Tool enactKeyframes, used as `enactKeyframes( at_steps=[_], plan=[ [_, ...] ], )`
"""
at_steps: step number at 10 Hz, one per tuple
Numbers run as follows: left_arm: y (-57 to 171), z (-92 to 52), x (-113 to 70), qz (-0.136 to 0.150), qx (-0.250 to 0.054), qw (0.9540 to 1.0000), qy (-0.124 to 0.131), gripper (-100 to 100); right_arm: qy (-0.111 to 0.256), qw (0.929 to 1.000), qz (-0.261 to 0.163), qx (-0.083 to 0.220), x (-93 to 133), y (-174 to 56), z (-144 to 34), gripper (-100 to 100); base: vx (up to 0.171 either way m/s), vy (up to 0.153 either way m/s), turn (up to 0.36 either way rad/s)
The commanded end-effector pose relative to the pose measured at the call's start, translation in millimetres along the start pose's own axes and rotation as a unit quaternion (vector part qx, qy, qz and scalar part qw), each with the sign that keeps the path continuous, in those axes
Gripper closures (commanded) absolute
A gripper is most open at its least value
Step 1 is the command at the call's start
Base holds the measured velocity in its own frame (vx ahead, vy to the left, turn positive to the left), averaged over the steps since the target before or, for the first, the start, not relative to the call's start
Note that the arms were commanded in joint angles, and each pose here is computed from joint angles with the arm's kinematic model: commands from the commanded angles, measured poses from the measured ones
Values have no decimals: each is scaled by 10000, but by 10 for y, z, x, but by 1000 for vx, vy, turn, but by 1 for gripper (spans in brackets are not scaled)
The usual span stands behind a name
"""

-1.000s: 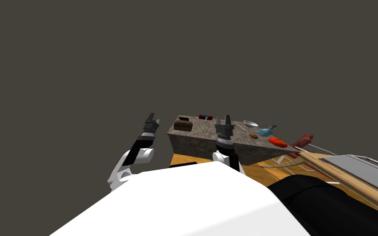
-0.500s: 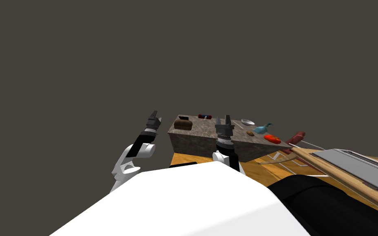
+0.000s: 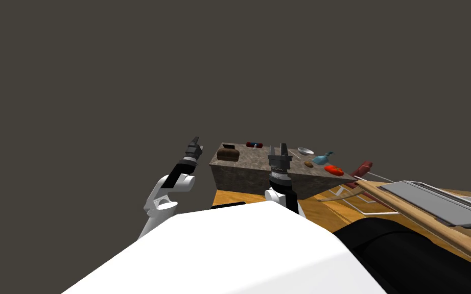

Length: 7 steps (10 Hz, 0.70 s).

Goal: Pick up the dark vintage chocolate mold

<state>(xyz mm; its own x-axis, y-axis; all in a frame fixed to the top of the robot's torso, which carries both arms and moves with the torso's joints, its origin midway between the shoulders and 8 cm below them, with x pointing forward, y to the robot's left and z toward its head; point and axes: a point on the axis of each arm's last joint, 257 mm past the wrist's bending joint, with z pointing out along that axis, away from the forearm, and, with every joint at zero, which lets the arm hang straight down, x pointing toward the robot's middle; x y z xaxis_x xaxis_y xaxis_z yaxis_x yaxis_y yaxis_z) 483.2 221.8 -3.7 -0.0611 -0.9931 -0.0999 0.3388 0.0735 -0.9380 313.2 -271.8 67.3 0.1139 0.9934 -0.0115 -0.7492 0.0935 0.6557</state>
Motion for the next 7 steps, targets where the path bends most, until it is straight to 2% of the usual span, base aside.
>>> enactKeyframes(
  at_steps=[1, 2, 4, 5, 7],
  plan=[
    [45, 51, 9, -19, -150, 9999, -2, -100, 0, 10000, 0, 0, 0, 0, 0, 0, -25, 17, -34],
    [-34, 145, 50, -55, -111, 9999, 35, -100, 0, 10000, 0, 0, 0, 0, 0, 0, -34, 24, -65],
    [82, 140, 34, -54, -337, 9994, 3, -100, 0, 10000, 0, 0, 0, 0, 0, 0, -18, 14, -19],
    [18, 232, 72, -100, -331, 9994, 29, -100, 0, 10000, 0, 0, 0, 0, 0, 0, -13, 13, -67],
    [111, 225, 59, -99, -513, 9986, 2, -100, 0, 10000, 0, 0, 0, 0, 0, 0, -11, 11, -21]
  ],
)
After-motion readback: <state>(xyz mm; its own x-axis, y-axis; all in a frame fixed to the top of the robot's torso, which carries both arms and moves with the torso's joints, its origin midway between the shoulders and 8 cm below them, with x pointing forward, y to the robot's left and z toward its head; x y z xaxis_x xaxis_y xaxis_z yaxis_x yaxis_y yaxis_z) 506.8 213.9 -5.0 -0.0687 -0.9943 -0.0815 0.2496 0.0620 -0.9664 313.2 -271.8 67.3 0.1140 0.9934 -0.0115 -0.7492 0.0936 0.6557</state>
